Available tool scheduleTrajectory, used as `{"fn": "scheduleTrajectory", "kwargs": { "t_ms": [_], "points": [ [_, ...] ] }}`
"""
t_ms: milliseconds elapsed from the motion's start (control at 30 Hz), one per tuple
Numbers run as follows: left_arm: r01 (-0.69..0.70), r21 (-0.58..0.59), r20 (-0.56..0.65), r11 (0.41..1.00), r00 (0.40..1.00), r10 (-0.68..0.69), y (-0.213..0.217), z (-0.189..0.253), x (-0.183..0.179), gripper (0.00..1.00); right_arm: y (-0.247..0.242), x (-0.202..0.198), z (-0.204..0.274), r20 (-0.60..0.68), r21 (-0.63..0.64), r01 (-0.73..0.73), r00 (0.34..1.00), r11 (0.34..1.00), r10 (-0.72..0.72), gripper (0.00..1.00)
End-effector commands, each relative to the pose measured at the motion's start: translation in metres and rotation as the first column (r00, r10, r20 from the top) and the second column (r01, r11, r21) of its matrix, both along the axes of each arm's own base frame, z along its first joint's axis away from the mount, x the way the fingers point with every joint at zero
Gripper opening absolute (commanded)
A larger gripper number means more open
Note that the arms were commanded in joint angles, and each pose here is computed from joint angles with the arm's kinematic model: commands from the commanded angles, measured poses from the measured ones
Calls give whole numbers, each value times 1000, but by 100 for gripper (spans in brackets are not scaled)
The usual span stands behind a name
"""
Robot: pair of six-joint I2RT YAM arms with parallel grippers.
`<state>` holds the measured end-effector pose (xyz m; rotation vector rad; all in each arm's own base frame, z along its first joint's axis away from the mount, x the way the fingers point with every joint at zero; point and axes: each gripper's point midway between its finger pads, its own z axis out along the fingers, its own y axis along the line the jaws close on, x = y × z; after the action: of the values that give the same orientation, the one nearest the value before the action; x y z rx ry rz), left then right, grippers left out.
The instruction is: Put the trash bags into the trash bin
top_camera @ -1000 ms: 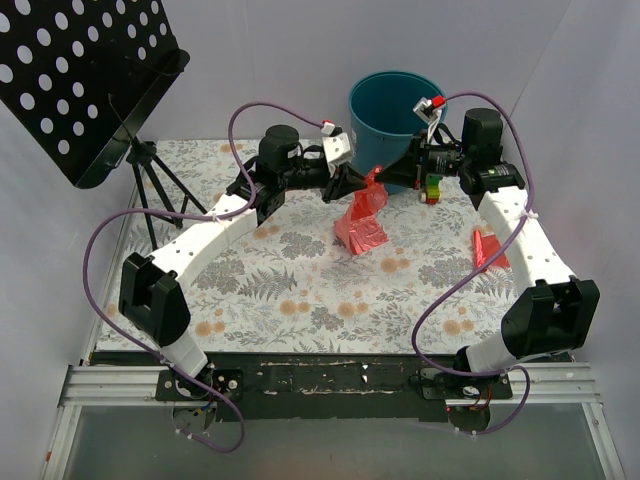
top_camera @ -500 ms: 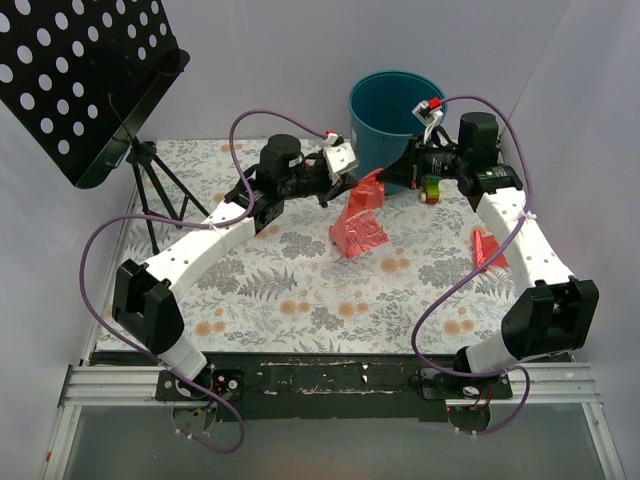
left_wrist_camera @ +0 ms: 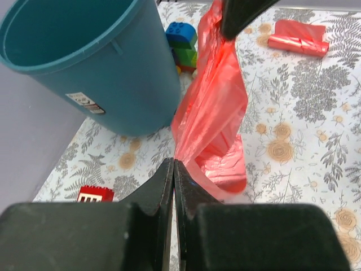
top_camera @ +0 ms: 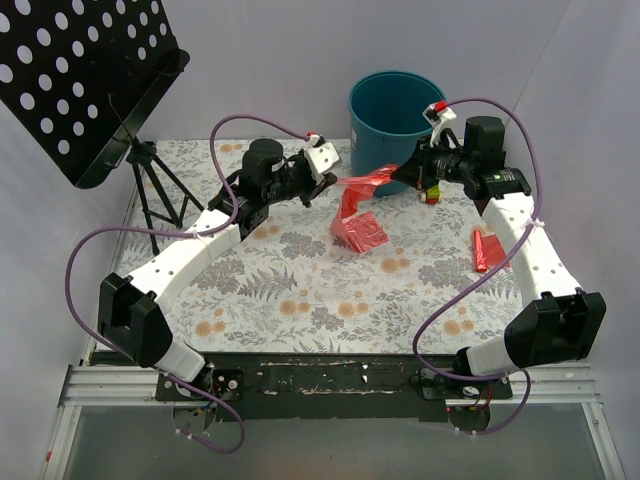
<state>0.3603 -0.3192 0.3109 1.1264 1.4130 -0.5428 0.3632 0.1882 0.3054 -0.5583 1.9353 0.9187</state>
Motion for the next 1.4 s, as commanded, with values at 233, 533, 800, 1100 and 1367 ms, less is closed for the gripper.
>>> {"fn": "scheduleTrajectory", "kwargs": {
  "t_ms": [233,533,800,1100,1367],
  "points": [
    [149,-91,57,985,988,-145,5,38,-44,35,-3,-8,31,164,-35,-13,986,999,19,1],
    [-20,-318,-191,948,981,-43,-11,55,-16,57,19,-21,43,280,-91,-77,955,993,100,1],
    [20,-311,-197,950,977,-85,-31,41,-9,53,28,-23,50,291,-84,-86,951,993,107,1],
    [42,-231,-132,972,988,-74,-35,25,-7,56,30,-25,58,290,-51,-85,952,995,97,1],
    [-5,-113,-25,994,1000,2,-39,1,17,58,33,-26,58,274,-34,-102,956,994,107,1]
  ]
}}
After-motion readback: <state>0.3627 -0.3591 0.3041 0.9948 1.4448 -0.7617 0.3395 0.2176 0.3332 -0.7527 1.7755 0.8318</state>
